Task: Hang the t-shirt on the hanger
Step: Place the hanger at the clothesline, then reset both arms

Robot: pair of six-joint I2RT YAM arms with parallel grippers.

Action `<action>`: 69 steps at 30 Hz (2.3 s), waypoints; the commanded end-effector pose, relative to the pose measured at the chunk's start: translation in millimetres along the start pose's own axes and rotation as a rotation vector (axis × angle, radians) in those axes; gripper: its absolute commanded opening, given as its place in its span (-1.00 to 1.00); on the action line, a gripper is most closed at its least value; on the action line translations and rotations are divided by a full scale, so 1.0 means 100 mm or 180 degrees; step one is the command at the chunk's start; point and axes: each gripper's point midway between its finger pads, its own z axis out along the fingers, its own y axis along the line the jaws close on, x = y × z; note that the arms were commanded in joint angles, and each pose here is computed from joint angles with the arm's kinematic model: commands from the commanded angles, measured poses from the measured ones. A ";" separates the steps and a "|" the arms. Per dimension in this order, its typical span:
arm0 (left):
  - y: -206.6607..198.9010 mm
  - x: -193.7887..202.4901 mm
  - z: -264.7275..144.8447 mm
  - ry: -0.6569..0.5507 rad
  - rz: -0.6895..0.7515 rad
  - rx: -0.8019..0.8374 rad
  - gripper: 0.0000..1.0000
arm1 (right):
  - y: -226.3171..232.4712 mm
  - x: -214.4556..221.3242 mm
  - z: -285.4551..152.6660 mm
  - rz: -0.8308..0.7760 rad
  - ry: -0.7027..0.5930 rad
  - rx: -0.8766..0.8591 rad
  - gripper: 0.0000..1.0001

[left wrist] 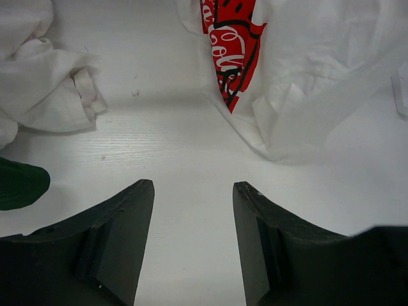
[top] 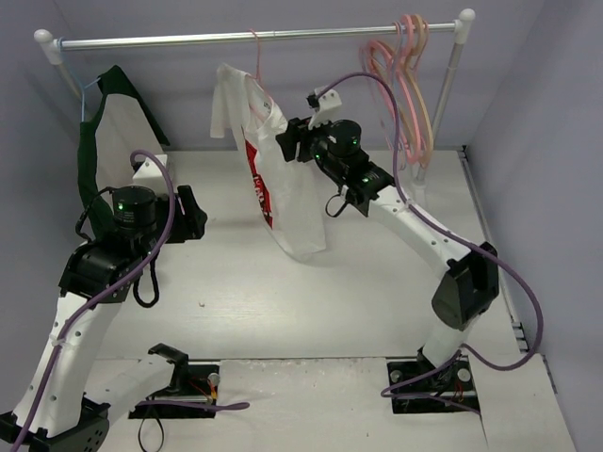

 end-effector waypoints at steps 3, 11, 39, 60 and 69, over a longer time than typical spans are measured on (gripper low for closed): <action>-0.05 -0.16 -0.02 -0.0203 -0.0039 0.0072 0.04 | -0.28 -0.86 -0.66 -0.0278 -0.0614 0.0291 0.24; -0.03 -0.16 0.00 -0.0149 0.0003 0.0018 0.05 | -0.40 -0.71 -1.41 -0.0578 -0.0248 0.0461 0.75; 0.98 0.72 -0.40 -0.0134 0.0447 -0.1120 0.55 | -1.06 0.30 -3.39 -0.0026 0.0068 0.1860 1.00; 0.93 1.12 -0.12 0.0272 0.0071 -0.1123 0.55 | -0.99 0.31 -3.47 -0.0071 0.0073 0.1710 1.00; 0.83 1.05 -0.22 -0.0064 -0.0024 -0.0833 0.56 | -0.98 0.25 -3.50 -0.0094 0.0025 0.1700 1.00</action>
